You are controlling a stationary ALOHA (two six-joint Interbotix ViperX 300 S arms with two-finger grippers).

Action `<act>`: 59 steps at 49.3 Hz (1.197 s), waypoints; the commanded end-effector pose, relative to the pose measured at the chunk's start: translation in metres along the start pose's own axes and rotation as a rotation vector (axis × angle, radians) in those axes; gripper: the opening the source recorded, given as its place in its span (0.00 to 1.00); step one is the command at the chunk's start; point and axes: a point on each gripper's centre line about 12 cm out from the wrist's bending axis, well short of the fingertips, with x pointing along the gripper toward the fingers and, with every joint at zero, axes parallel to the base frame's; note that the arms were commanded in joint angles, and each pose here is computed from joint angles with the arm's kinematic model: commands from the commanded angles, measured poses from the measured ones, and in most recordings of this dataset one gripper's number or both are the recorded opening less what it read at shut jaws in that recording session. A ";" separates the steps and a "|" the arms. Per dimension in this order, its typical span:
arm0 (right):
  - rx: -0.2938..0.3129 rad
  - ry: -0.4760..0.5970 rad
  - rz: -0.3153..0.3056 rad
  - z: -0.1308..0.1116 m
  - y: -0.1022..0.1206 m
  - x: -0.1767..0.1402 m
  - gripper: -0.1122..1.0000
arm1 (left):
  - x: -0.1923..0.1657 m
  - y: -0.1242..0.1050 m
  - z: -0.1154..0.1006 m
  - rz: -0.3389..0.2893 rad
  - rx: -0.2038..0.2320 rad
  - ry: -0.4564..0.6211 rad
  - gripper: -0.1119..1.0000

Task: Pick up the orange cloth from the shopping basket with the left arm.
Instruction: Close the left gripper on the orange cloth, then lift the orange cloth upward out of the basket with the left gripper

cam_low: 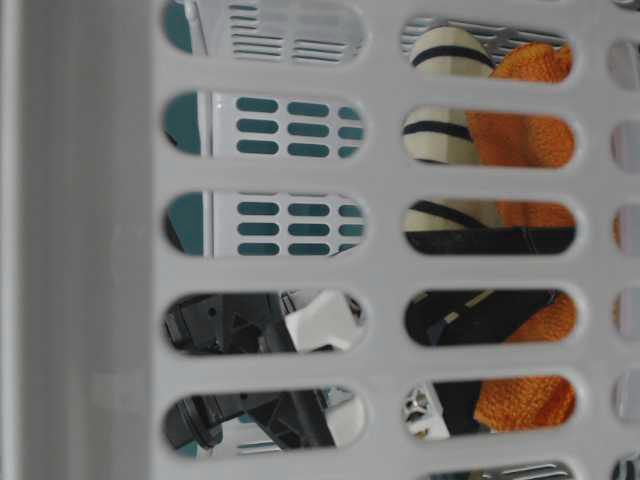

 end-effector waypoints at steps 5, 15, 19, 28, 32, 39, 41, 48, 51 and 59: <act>0.006 0.005 -0.003 0.001 0.000 0.001 0.10 | 0.002 0.000 -0.003 0.002 -0.002 0.007 0.88; 0.006 0.008 -0.003 0.000 0.000 0.001 0.10 | 0.003 0.000 -0.005 0.002 0.013 0.017 0.55; 0.006 0.015 -0.003 -0.001 0.000 0.001 0.10 | 0.002 0.000 -0.006 0.002 0.016 0.017 0.37; 0.006 0.020 -0.003 -0.001 0.000 0.001 0.10 | -0.006 0.001 -0.004 0.005 0.015 0.016 0.28; 0.006 0.020 -0.006 -0.001 -0.001 0.001 0.10 | -0.016 0.002 0.000 0.008 0.011 0.019 0.28; 0.006 0.021 -0.013 -0.002 -0.002 0.001 0.10 | -0.046 0.004 0.016 0.012 0.005 -0.003 0.28; 0.006 0.019 -0.016 -0.001 -0.003 0.001 0.10 | -0.057 0.005 0.023 0.013 -0.001 -0.014 0.28; 0.007 0.021 -0.016 -0.002 -0.003 0.001 0.10 | -0.092 0.006 0.047 0.015 -0.007 -0.054 0.28; 0.007 0.021 -0.017 -0.002 -0.003 0.001 0.10 | -0.108 0.005 0.058 0.012 -0.005 -0.085 0.28; 0.007 0.021 -0.017 -0.002 -0.003 0.001 0.10 | -0.152 -0.001 0.090 0.002 -0.005 -0.167 0.28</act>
